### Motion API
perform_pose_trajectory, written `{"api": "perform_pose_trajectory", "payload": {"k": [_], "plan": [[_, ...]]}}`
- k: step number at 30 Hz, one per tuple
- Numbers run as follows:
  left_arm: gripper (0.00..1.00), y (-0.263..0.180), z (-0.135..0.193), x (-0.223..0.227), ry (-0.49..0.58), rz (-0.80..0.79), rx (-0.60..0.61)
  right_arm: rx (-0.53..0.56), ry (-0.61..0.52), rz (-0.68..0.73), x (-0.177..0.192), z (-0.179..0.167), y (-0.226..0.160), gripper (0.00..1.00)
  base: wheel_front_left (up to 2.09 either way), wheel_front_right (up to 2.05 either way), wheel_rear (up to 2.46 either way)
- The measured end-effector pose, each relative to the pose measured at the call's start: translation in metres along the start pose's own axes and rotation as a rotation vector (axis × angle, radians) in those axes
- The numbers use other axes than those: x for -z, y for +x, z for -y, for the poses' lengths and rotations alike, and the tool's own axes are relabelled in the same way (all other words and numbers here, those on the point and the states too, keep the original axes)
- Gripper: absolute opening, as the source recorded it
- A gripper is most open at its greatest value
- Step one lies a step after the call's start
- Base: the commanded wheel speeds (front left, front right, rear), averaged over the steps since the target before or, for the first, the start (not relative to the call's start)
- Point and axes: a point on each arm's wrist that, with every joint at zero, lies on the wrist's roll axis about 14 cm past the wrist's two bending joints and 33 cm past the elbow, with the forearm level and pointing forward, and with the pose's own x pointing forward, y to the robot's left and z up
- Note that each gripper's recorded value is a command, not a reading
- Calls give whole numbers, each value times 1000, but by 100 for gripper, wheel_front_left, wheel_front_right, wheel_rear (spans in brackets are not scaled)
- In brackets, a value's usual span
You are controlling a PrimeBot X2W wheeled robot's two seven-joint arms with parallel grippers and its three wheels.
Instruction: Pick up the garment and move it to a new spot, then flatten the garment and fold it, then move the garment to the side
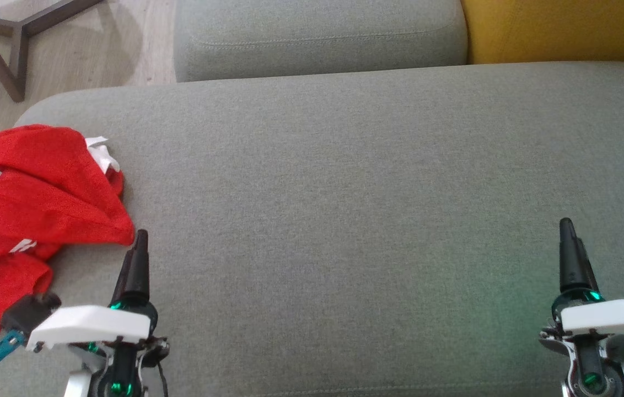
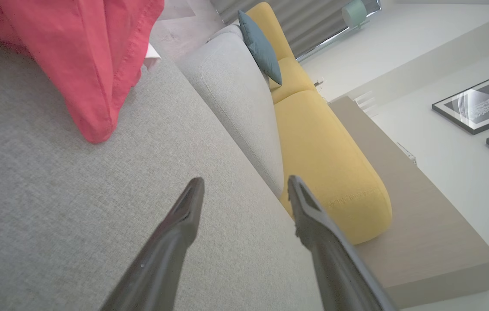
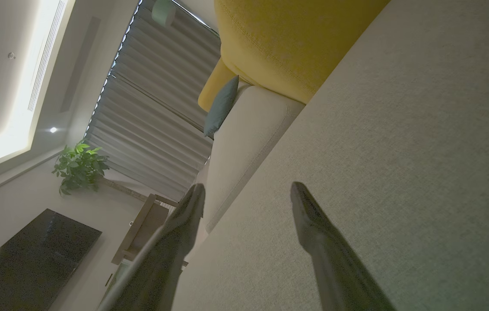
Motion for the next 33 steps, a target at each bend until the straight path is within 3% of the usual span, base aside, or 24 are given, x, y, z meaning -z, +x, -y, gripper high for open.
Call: {"api": "perform_pose_trajectory", "payload": {"k": [33], "plan": [[100, 3, 24, 11, 444, 18, 75, -87, -447, -5, 5, -24, -2, 100, 0, 0, 0]]}}
